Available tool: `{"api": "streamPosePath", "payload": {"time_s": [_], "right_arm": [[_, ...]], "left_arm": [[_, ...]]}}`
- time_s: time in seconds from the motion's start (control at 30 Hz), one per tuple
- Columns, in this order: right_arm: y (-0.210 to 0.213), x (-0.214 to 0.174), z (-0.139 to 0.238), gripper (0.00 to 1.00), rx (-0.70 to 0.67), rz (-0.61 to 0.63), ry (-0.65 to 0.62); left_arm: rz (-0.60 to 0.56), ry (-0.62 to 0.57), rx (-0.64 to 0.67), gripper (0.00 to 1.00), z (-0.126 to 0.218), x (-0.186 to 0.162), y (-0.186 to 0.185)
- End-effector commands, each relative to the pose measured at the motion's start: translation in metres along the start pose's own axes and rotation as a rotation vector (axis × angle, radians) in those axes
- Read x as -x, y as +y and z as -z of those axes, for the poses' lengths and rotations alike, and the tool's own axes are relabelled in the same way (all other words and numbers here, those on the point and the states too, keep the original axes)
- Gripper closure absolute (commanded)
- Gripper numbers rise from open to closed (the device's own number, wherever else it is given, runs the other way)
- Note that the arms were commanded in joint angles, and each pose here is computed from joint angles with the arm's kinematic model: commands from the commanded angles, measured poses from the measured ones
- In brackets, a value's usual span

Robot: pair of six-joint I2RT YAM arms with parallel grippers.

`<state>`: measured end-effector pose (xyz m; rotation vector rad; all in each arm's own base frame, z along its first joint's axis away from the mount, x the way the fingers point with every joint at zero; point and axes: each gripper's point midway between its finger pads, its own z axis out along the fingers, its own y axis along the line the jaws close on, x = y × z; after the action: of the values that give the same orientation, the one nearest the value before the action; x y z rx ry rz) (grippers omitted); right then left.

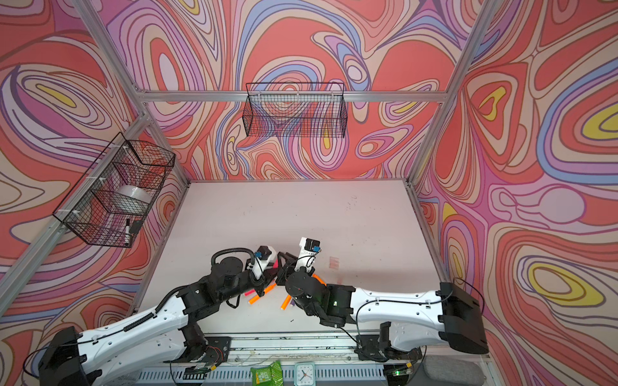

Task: Insert the pens into the pen caps
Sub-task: 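Withdraw the right gripper while the left lifts the capped highlighter away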

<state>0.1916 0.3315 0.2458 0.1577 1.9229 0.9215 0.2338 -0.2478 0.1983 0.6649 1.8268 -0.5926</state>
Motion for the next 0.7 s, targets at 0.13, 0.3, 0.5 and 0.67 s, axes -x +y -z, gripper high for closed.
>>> {"api": "streamPosePath", "payload": {"time_s": [0.13, 0.3, 0.5, 0.67], "right_arm": [[-0.037, 0.039, 0.016, 0.32, -0.173, 0.222, 0.092], [-0.043, 0.070, 0.007, 0.26, -0.180, 0.238, 0.076], [-0.058, 0.076, -0.023, 0.24, -0.211, 0.272, 0.095], [-0.089, 0.063, -0.037, 0.24, -0.274, 0.298, 0.116]], "left_arm": [[0.137, -0.244, 0.252, 1.00, 0.000, 0.070, 0.052], [0.220, -0.157, 0.394, 1.00, -0.008, 0.050, 0.092], [0.467, 0.065, 0.648, 1.00, -0.012, -0.013, 0.177], [0.575, 0.276, 0.789, 1.00, -0.015, -0.059, 0.213]]}}
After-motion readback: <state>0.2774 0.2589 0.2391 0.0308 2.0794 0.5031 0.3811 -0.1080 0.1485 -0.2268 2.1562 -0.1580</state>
